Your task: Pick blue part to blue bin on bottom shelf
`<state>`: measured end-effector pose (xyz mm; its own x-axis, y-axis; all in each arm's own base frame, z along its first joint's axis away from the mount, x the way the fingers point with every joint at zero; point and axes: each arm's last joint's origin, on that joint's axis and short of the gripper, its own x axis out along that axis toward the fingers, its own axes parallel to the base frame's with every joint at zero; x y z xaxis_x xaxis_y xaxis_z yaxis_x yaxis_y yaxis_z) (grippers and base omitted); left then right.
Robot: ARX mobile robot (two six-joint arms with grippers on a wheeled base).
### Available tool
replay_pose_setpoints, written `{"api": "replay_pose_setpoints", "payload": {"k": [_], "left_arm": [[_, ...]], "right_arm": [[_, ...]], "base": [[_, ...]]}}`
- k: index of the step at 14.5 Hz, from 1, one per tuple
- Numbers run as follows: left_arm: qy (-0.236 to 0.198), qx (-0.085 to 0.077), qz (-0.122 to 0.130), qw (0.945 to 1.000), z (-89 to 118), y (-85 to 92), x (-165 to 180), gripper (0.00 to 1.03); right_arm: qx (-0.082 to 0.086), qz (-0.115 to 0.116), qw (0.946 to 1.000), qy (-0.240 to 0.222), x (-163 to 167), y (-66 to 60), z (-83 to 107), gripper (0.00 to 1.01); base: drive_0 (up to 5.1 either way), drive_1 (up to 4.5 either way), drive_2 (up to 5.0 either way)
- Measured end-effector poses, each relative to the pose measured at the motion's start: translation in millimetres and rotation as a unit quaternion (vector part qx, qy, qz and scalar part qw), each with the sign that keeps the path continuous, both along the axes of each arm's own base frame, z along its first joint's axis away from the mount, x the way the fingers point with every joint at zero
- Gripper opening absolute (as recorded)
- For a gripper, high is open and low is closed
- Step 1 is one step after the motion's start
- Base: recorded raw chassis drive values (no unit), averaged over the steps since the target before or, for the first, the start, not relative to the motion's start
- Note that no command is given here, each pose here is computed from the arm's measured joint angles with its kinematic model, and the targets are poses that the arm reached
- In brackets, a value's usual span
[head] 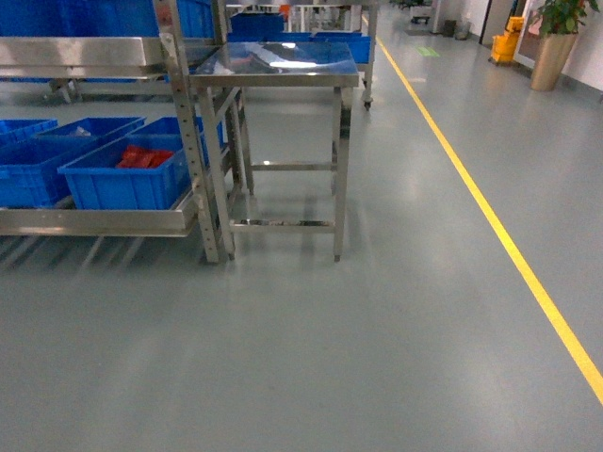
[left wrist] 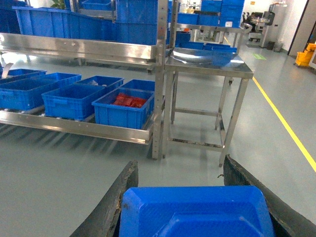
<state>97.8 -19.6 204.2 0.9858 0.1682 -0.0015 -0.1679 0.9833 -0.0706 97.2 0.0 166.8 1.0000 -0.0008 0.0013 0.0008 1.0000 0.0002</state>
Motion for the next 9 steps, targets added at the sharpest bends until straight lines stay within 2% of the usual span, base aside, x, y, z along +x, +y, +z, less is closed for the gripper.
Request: {"api": "replay_pose_setpoints", "payload": {"k": [9], "left_arm": [[0.001, 0.000, 0.001, 1.0000, -0.1, 0.1, 0.0, 0.43]], "right_arm": [[0.000, 0.000, 1.0000, -0.002, 0.0, 0.0, 0.3, 0.98]], "base": [[0.0, 4.18, -4.1]]}}
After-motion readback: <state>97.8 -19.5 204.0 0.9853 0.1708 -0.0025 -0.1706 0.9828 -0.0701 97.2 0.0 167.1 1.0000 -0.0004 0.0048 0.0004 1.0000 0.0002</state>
